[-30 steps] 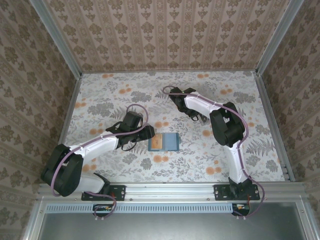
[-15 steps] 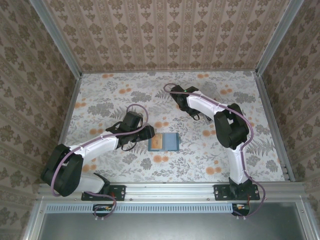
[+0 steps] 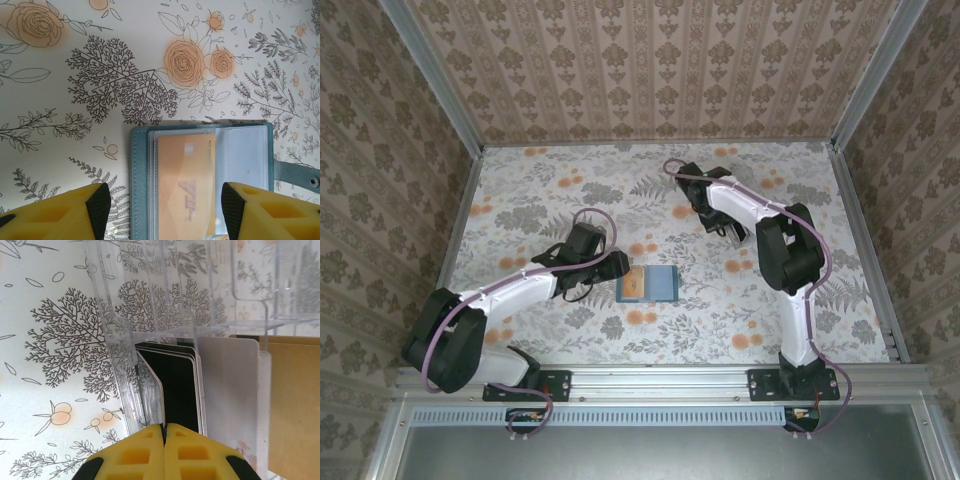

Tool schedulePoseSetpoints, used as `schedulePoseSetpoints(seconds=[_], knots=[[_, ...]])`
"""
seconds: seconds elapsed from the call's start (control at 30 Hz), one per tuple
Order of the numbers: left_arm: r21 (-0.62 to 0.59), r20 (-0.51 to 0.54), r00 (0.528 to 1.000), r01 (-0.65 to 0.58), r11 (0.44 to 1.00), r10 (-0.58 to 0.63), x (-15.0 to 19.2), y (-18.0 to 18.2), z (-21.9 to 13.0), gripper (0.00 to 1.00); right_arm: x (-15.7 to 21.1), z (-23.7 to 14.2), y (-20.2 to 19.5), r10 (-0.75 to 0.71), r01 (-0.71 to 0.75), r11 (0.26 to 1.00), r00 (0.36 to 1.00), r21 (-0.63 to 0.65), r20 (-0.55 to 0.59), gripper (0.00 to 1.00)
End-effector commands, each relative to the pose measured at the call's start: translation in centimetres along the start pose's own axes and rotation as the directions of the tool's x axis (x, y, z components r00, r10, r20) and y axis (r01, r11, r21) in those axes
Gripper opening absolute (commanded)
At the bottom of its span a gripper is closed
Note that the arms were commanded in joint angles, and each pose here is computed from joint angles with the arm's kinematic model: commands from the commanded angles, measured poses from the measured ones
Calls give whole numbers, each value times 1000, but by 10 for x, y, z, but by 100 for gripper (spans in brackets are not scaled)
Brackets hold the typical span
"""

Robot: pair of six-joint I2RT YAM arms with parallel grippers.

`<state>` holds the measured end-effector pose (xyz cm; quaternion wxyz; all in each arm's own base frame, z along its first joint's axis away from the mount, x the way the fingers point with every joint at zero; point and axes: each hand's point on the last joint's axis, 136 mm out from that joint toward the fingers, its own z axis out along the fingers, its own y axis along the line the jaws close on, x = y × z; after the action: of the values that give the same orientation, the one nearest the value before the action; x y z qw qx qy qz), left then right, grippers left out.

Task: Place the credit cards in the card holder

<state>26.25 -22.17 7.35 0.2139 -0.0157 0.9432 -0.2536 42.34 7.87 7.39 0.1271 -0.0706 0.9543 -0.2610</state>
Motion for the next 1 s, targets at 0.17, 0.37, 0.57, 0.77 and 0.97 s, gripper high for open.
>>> schedulePoseSetpoints(seconds=[0.17,0.37,0.57,0.77,0.97], knots=[[2,-17,1000,2,1000,-2,0,0,4,63,12,0,40,21,-43,961,996,-274,-83,1],[4,-21,1000,1,1000,-1,-1,-1,5,63,9,-16,65,75,-118,895,990,-430,-117,0],[1,-23,1000,3,1000,-3,1,0,5,63,8,-29,88,113,-181,827,981,-532,-159,0],[1,-25,1000,6,1000,-6,2,1,6,63,9,-47,109,115,-180,819,982,-545,-152,0],[3,-26,1000,3,1000,-3,3,1,6,63,11,-42,93,152,-192,888,980,-418,-128,0]])
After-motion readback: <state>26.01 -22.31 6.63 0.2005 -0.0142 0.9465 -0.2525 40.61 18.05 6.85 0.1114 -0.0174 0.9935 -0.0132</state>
